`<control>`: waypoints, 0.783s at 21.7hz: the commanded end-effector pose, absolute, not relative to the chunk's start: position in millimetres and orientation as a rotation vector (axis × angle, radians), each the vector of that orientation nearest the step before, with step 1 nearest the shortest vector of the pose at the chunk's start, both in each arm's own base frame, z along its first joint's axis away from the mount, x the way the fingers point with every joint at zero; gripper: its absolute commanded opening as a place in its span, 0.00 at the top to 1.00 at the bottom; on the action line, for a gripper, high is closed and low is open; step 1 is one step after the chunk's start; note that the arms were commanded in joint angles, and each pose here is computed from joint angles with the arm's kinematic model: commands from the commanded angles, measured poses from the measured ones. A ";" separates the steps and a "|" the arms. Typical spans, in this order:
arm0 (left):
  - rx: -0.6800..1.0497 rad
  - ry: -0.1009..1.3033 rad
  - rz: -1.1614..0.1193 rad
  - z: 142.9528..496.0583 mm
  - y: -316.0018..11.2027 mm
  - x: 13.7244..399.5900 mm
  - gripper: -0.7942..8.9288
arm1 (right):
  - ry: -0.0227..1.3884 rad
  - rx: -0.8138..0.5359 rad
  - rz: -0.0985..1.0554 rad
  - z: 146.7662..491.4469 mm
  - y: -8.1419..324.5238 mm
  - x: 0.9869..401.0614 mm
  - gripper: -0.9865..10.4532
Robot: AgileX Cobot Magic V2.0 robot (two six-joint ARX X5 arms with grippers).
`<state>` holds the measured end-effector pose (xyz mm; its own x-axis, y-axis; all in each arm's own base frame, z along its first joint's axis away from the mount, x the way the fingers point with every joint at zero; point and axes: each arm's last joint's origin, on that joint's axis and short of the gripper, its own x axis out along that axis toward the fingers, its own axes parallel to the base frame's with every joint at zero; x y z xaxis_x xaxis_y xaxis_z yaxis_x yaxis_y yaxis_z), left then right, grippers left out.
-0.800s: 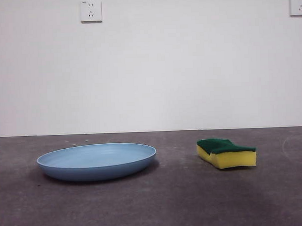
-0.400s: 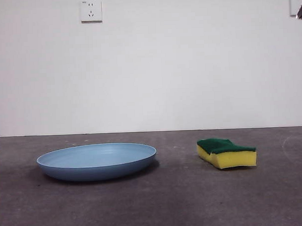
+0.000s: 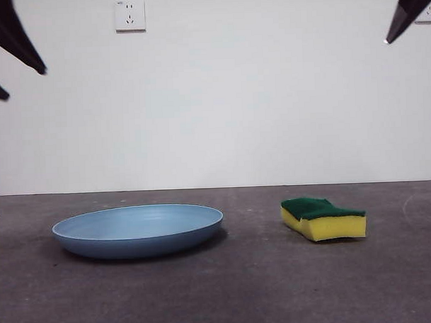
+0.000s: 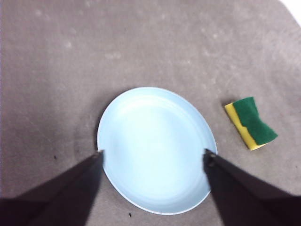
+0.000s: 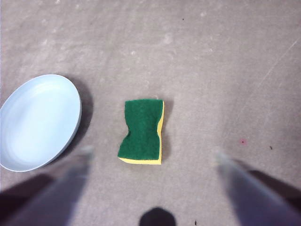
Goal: Pick up the plate,pick up the cloth,clean the plate with the cloth
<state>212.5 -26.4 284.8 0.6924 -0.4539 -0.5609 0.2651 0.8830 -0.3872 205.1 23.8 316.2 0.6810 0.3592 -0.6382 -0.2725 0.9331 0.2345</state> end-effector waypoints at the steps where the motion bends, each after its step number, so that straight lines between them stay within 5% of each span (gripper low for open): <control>1: -0.286 0.759 -0.386 278.5 -28.5 234.4 0.47 | 0.731 0.115 0.362 317.7 24.1 205.5 0.44; 9: -0.176 0.985 -0.338 237.3 -46.7 302.3 0.47 | 0.732 0.115 0.362 317.6 24.1 205.4 0.44; 17: -0.141 1.150 -0.325 177.2 -64.1 325.7 0.47 | 0.732 0.115 0.362 317.6 24.1 205.4 0.45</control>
